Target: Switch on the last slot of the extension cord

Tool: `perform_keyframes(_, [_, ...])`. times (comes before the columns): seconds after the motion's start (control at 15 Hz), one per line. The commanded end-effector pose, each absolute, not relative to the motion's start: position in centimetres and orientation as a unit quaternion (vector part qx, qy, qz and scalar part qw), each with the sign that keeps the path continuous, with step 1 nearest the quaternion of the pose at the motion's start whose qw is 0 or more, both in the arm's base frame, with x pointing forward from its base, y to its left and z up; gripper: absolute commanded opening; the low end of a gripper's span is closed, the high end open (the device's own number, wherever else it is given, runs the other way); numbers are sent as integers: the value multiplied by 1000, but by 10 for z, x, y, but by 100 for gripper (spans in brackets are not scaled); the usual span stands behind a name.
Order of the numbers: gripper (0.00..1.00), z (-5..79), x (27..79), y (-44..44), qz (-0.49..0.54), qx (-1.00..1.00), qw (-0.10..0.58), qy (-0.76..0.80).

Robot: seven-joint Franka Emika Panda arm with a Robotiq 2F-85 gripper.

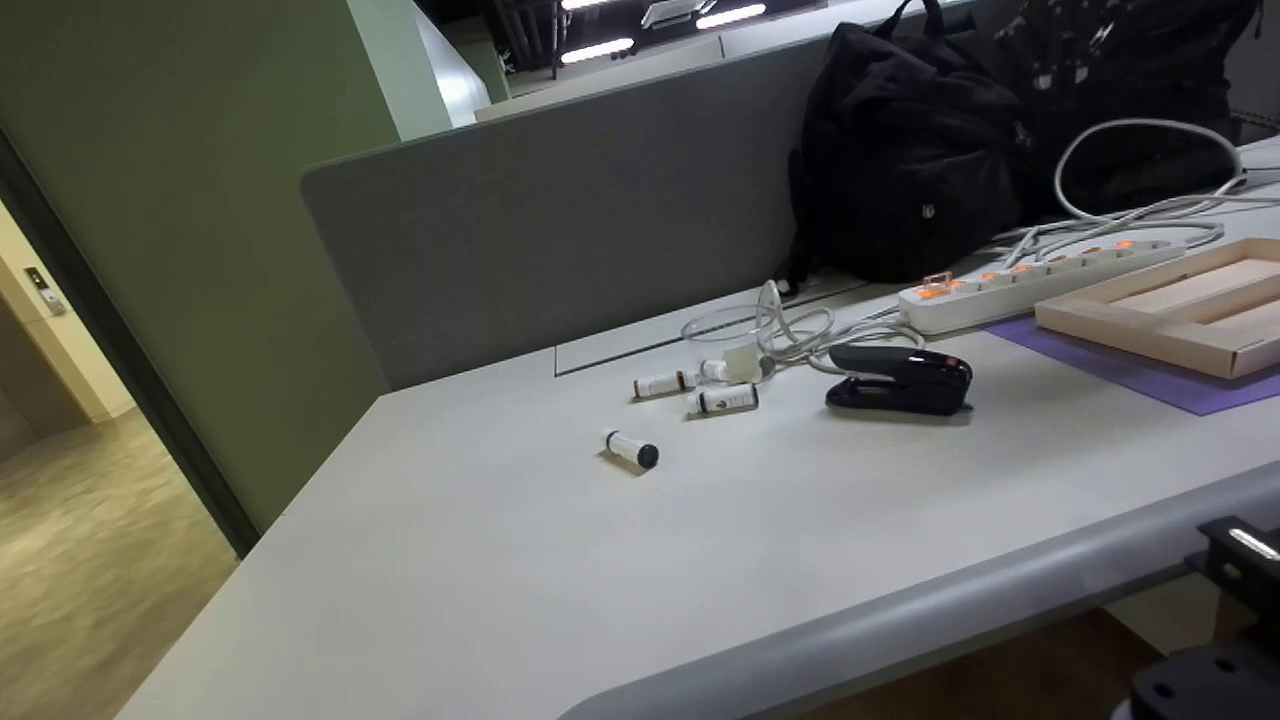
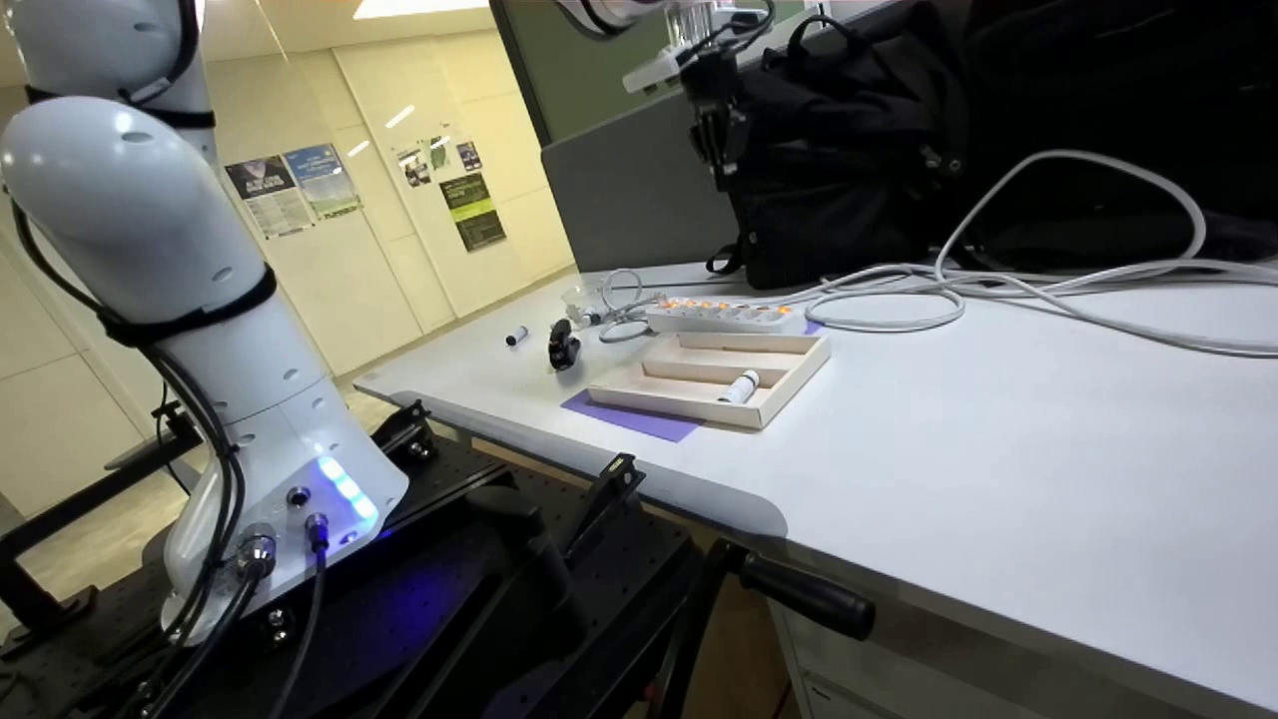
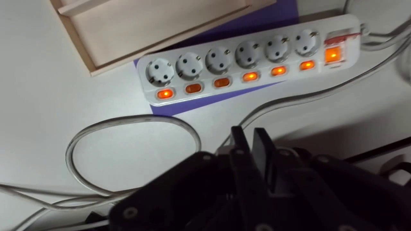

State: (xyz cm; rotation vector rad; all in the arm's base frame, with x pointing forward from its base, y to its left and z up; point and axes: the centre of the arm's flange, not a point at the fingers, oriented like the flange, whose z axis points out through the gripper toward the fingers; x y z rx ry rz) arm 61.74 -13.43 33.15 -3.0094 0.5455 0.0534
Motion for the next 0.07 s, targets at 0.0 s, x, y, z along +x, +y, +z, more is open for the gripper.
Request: perform_keyframes(0.0, [21,347,613,-131,20,-983,46,175])
